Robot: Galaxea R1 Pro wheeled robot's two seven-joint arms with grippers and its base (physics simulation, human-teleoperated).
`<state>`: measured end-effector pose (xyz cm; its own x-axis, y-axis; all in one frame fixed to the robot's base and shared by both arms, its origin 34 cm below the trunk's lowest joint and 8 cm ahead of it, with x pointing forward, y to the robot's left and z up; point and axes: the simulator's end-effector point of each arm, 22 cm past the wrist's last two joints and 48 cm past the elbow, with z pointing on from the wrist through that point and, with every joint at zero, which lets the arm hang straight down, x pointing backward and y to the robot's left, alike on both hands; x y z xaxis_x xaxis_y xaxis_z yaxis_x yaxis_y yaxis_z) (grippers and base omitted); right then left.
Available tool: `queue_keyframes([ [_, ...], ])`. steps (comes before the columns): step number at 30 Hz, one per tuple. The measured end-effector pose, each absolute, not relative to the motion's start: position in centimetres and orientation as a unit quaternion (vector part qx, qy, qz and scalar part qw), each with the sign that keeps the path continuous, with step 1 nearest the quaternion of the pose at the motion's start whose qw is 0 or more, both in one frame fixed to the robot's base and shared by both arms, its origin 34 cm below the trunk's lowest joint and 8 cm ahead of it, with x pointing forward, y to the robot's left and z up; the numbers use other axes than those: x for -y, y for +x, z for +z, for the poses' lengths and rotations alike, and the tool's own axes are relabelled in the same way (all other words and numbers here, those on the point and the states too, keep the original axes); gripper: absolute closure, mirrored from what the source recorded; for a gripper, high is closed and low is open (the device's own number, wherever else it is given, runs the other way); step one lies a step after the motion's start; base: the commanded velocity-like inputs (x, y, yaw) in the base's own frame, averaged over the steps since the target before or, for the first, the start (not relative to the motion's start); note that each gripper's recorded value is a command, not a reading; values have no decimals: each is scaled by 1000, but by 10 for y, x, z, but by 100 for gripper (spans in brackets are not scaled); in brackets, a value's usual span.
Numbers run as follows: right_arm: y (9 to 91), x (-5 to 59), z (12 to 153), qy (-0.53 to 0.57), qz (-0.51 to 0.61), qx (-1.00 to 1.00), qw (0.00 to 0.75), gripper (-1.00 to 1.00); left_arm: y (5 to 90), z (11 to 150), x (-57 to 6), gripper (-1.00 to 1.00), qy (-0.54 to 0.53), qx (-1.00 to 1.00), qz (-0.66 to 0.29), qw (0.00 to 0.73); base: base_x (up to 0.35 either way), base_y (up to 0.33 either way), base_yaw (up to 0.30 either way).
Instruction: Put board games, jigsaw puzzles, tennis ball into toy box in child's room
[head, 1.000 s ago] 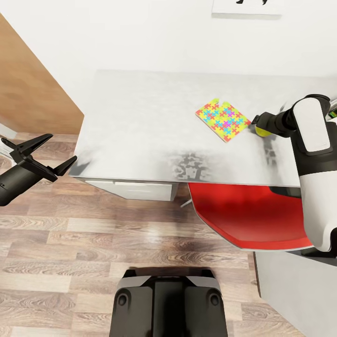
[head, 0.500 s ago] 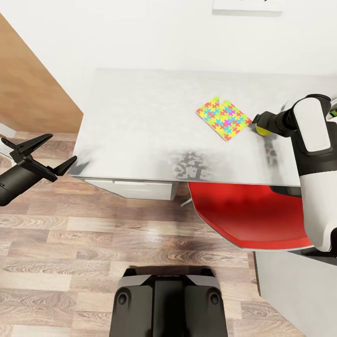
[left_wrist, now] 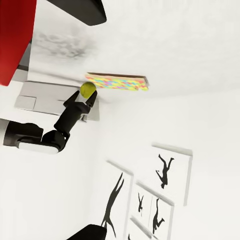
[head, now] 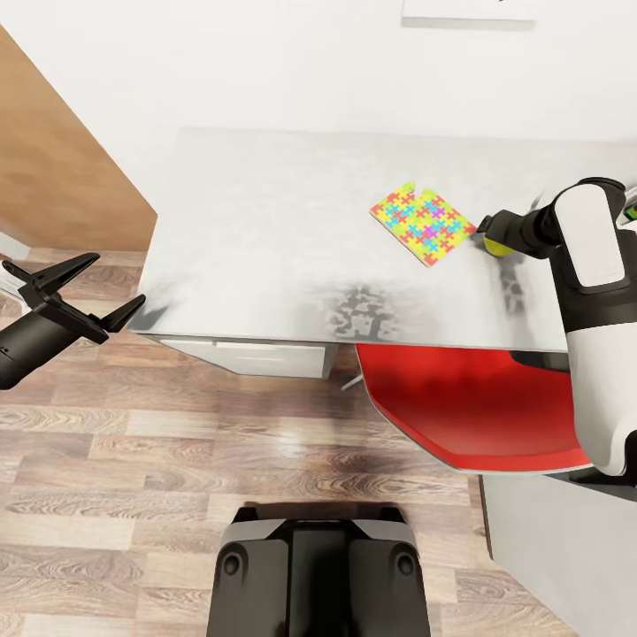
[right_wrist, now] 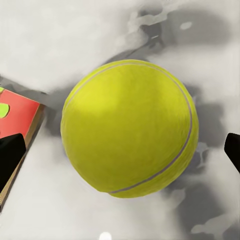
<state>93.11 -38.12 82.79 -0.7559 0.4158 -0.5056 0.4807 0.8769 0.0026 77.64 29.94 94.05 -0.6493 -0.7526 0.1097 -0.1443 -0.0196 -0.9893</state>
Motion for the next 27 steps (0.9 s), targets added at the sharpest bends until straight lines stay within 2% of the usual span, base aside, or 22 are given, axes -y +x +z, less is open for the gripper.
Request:
queue_keyframes([
  [23, 934, 382, 830, 251, -62, -929, 264, -100, 776, 940, -299, -100, -342, -656, -627, 242, 0, 0, 0],
  [24, 934, 382, 830, 252, -62, -929, 265, 100, 776, 940, -299, -100, -342, -656, -628, 242, 0, 0, 0],
  [27, 934, 383, 830, 251, -63, -929, 265, 100, 776, 941, -299, -100, -342, -656, -627, 242, 0, 0, 0],
])
